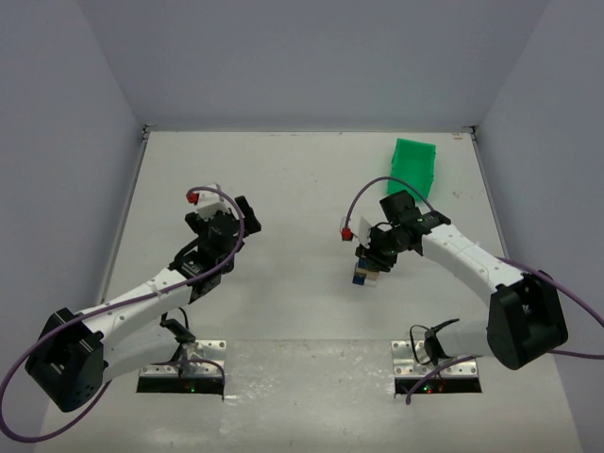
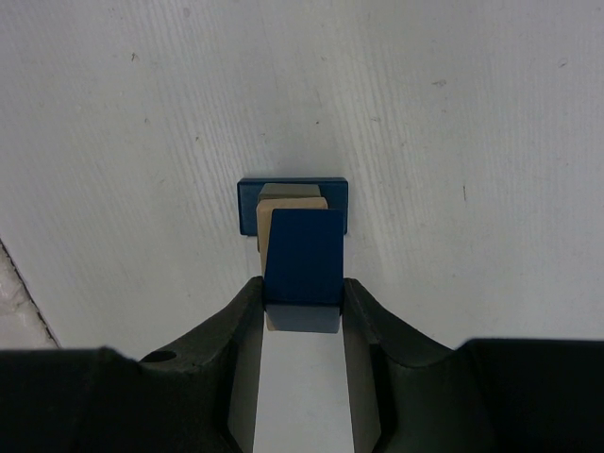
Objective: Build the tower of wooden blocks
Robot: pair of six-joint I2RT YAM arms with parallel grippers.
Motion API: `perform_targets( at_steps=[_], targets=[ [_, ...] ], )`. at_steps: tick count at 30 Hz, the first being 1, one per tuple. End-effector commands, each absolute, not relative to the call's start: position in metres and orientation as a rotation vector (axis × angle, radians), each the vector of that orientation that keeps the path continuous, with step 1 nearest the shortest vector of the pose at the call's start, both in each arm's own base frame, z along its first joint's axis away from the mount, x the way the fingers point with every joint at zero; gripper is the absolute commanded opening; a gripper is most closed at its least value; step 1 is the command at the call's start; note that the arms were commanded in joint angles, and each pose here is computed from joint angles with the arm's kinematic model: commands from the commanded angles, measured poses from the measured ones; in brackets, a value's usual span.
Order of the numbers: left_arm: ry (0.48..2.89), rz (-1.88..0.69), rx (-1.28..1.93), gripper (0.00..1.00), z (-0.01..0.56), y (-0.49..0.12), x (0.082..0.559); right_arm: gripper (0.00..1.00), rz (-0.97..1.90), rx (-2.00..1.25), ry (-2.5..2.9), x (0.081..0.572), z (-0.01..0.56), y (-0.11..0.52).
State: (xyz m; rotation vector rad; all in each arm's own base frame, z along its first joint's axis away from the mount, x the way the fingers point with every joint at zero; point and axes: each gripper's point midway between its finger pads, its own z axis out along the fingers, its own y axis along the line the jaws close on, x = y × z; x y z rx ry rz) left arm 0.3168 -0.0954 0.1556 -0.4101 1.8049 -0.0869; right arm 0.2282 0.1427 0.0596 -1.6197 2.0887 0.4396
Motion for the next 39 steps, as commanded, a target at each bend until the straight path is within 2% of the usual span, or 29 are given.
perform_targets(
  at_steps=[1,4,6,8,9,10,11,17,25,29,33,37,39],
  targets=[
    [1.753,-0.111,-0.424,1.0,0.174,-0.097,0.324,0.38,0.458,-1.621,2.029,0.236,0.073,0.152],
    [1.753,-0.112,-0.423,1.0,0.174,-0.098,0.324,0.53,0.455,-1.616,2.03,0.236,0.074,0.152],
    [1.753,-0.111,-0.425,1.0,0.174,-0.097,0.324,0.56,0.444,-1.608,2.026,0.239,0.075,0.152],
    [1.754,-0.112,-0.423,1.0,0.174,-0.098,0.323,0.64,0.44,-1.603,2.028,0.24,0.076,0.151],
    [1.754,-0.113,-0.423,1.0,0.174,-0.098,0.323,0.82,0.431,-1.589,2.03,0.242,0.077,0.151],
    [1.754,-0.116,-0.421,1.0,0.174,-0.098,0.323,0.92,0.417,-1.579,2.021,0.245,0.079,0.152],
    [1.752,-0.119,-0.423,1.0,0.175,-0.099,0.324,0.97,0.408,-1.572,2.016,0.247,0.08,0.152],
    [1.747,-0.135,-0.441,1.0,0.179,-0.099,0.323,0.99,0.34,-1.491,1.952,0.269,0.111,0.157],
    [1.713,-0.149,-0.52,1.0,0.179,-0.099,0.329,0.99,0.328,-1.221,1.65,0.32,0.223,0.192],
    [1.726,-0.127,-0.526,1.0,0.17,-0.104,0.333,0.99,0.304,-0.859,1.645,0.368,0.285,0.193],
    [1.694,-0.069,-0.527,1.0,0.185,-0.104,0.333,0.99,0.069,-0.427,1.679,0.433,0.329,0.154],
    [1.649,-0.042,-0.554,1.0,0.201,-0.098,0.331,0.99,-0.019,-0.098,1.789,0.447,0.315,0.119],
    [1.643,-0.043,-0.539,1.0,0.202,-0.096,0.329,0.99,0.02,0.021,1.875,0.436,0.285,0.105]
  ],
)
